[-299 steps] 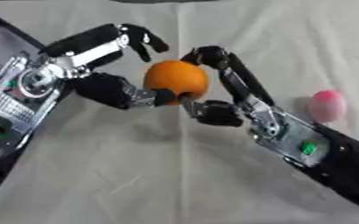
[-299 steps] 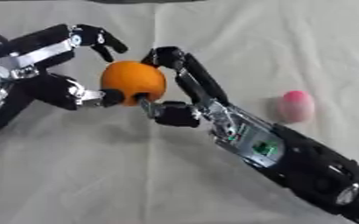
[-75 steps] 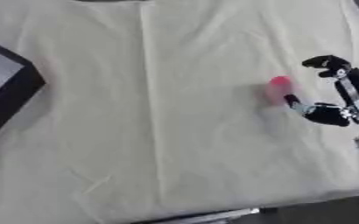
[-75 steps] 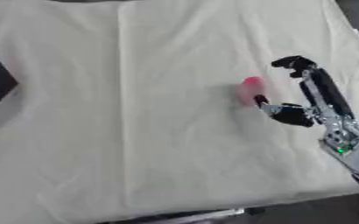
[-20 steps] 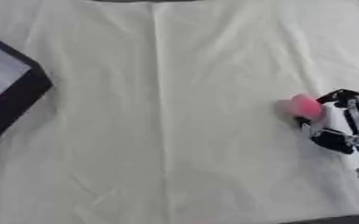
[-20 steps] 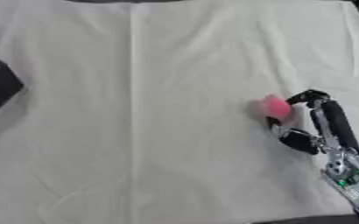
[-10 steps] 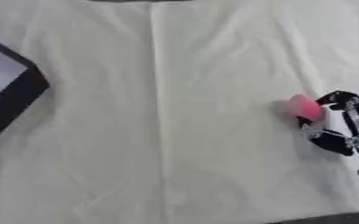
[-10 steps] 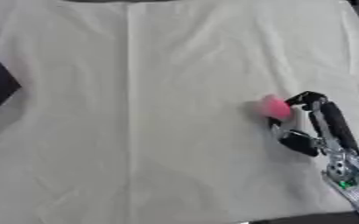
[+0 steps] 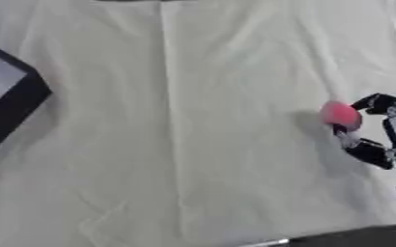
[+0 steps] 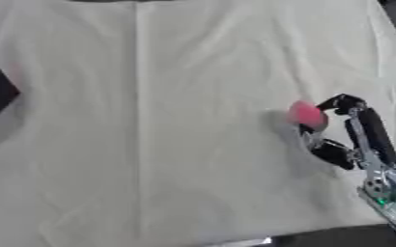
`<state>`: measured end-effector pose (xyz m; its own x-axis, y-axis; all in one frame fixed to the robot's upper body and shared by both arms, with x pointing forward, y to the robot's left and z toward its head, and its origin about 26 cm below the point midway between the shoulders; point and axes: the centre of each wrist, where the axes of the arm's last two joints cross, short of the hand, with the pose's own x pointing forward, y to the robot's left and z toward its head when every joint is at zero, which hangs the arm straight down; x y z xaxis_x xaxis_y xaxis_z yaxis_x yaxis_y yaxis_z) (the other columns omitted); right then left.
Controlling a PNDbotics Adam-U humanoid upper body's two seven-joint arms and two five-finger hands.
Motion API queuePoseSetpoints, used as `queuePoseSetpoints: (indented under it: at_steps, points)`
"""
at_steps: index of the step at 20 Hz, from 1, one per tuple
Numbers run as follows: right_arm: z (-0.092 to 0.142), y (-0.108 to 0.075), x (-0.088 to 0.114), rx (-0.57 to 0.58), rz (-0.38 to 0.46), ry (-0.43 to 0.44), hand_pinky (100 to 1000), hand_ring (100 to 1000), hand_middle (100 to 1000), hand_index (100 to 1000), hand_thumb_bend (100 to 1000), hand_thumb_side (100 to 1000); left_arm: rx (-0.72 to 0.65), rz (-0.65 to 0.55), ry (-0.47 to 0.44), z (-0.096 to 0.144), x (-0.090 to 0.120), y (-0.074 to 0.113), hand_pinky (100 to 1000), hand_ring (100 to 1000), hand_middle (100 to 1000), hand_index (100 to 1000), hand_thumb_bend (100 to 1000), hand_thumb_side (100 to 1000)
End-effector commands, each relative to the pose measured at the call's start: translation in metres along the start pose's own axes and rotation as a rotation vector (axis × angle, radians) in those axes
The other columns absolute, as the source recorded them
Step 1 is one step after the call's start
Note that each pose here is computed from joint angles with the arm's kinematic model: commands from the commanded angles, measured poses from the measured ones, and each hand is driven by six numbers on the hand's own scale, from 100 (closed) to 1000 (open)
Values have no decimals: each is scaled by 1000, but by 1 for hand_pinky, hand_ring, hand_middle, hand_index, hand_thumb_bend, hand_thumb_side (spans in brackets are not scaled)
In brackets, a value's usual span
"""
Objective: Pick up the objects with one hand, pass them to the other hand, and then place them into the box on the other side of the table.
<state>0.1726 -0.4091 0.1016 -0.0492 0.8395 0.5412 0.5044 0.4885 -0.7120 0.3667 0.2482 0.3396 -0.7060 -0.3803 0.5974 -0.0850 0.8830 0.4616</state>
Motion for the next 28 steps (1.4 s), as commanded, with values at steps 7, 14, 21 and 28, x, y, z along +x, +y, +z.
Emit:
queuePoseSetpoints:
  at_steps: [7,14,21,28]
  points:
    - [-28,-15,10,-95,-21,-150,718,736,593,580,215,100,16,-14,-91,-6,24,12,1000,653,657,720,100,635]
    - [-45,-20,19,-167,-103,-159,703,731,594,581,181,100,75,-30,-130,-6,36,17,1000,661,656,713,100,592]
    - [-64,-23,31,-213,-178,-187,695,729,595,581,158,100,54,-15,-167,-8,47,12,999,661,656,715,100,573]
    - [-85,-21,51,-279,-222,-244,698,729,595,582,152,100,-32,-11,-155,-14,50,0,1000,661,660,720,100,599]
